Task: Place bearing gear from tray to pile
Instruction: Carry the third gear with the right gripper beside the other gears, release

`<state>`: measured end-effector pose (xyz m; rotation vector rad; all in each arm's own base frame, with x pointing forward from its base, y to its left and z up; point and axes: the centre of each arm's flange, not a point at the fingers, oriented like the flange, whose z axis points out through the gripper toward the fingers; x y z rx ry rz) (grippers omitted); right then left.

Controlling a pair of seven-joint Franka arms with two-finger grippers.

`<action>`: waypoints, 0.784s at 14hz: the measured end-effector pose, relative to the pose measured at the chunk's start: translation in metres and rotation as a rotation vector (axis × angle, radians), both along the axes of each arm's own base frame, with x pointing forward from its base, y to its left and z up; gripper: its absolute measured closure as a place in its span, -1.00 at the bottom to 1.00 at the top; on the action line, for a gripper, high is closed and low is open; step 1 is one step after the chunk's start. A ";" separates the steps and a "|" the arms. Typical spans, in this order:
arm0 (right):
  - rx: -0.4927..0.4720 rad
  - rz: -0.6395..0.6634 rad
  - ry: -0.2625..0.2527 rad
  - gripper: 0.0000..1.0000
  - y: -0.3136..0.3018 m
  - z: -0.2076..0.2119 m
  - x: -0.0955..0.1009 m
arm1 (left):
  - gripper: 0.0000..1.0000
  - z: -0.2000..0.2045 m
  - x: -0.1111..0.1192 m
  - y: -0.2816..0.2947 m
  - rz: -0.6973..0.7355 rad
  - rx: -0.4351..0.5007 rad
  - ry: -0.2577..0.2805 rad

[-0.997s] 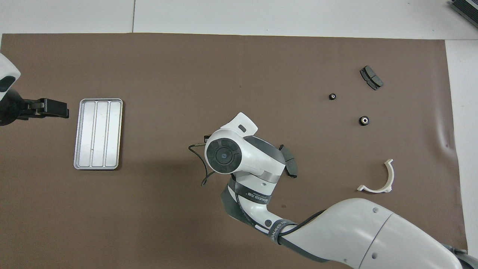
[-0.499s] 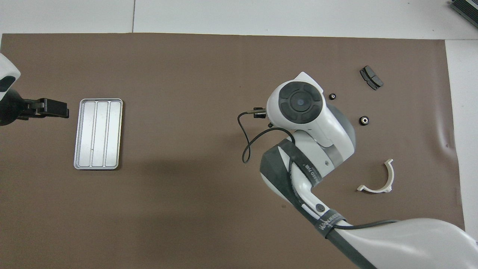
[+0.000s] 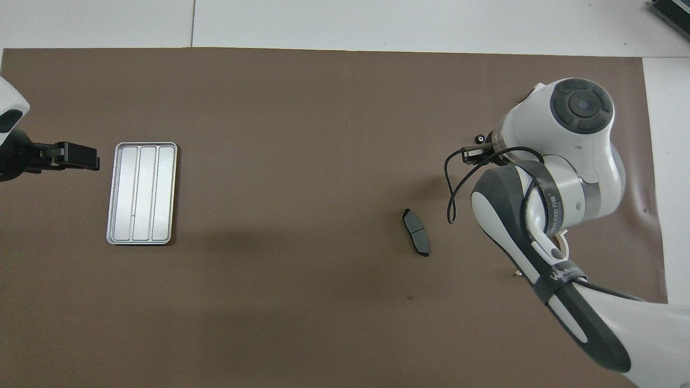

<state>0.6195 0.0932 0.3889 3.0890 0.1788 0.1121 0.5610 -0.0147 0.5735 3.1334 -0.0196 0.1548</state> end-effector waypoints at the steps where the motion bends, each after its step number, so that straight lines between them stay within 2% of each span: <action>1: 0.008 0.008 -0.002 0.30 -0.016 -0.015 -0.005 | -1.00 0.000 0.000 0.000 0.000 0.000 0.000; 5: 0.008 0.023 0.007 0.30 -0.038 -0.066 -0.032 | -1.00 0.000 0.000 0.000 0.000 0.000 0.000; 10: 0.009 0.030 -0.012 0.30 -0.046 -0.090 -0.049 | -1.00 0.000 0.000 0.000 0.000 0.000 0.000; 11: 0.010 0.029 -0.013 0.14 -0.046 -0.090 -0.050 | -1.00 0.000 0.000 0.000 0.000 0.000 0.000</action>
